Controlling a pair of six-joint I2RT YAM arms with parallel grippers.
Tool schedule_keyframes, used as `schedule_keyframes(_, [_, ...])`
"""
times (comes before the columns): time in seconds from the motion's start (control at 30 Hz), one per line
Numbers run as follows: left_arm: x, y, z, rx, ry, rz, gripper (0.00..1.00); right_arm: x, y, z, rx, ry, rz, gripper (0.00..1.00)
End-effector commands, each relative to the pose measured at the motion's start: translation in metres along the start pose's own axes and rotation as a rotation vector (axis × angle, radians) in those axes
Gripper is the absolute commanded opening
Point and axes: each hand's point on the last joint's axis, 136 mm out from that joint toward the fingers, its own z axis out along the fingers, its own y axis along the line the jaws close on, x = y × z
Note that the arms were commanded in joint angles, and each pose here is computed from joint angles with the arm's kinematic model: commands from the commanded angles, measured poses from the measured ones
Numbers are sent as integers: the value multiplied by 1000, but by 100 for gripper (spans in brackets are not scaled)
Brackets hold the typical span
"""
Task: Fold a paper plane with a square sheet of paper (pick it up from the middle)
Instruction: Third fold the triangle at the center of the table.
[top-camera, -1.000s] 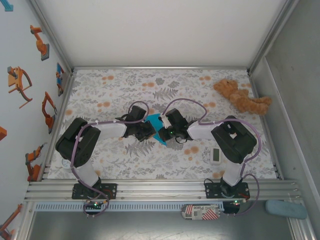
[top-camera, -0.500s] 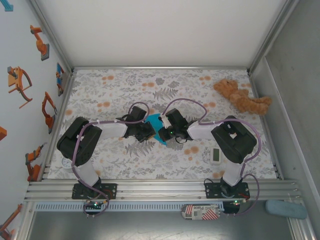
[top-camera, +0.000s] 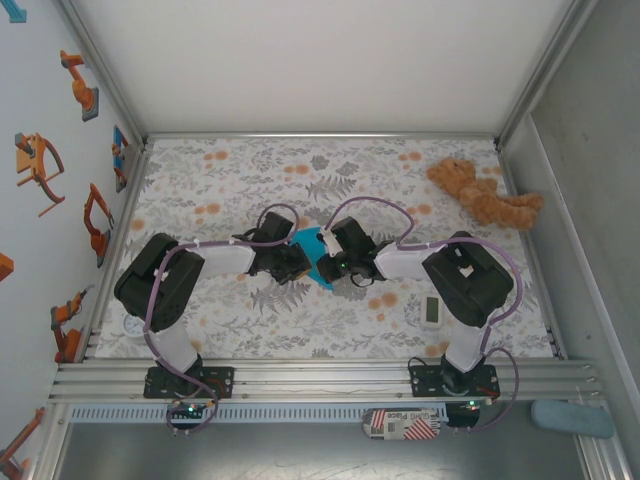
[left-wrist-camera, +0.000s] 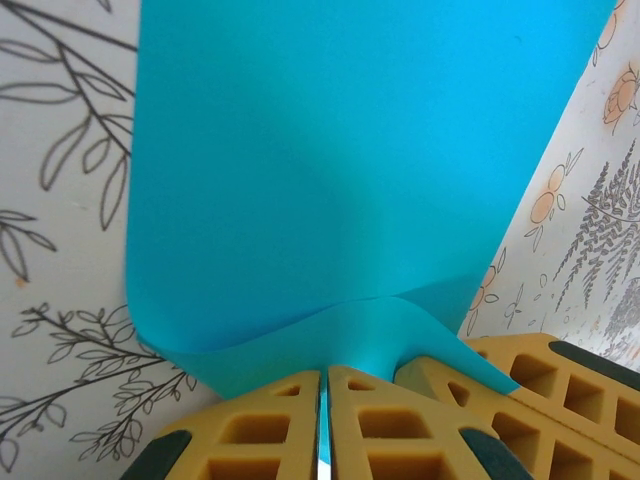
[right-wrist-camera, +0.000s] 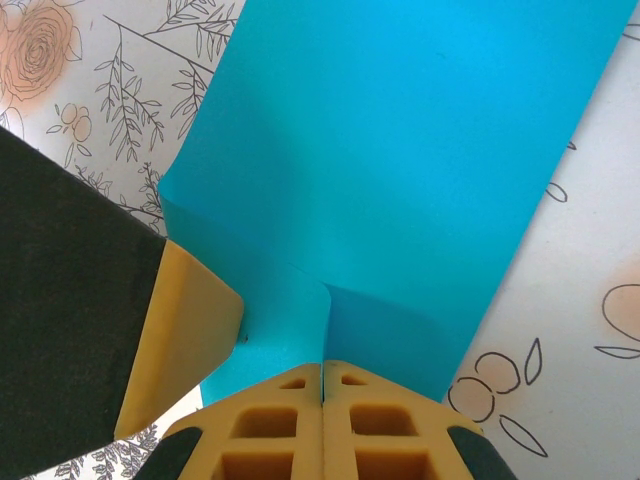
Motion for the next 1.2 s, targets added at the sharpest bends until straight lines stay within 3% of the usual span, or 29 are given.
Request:
schedule_keyframes(0.0, [-2, -1, -8, -30, -9, 24, 13, 2, -3, 0, 6, 20, 25, 0])
schedule_keyframes(0.2, [-23, -13, -26, -61, -53, 87, 17, -2, 0, -3, -7, 5, 27, 0])
schedule_keyframes(0.63, [-73, -10, -10, -159, -40, 118, 17, -7, 3, -7, -13, -12, 35, 0])
schedule_keyframes(1.17, [-68, 17, 6, -271, 20, 108, 15, -9, 1, -11, -1, -32, 38, 0])
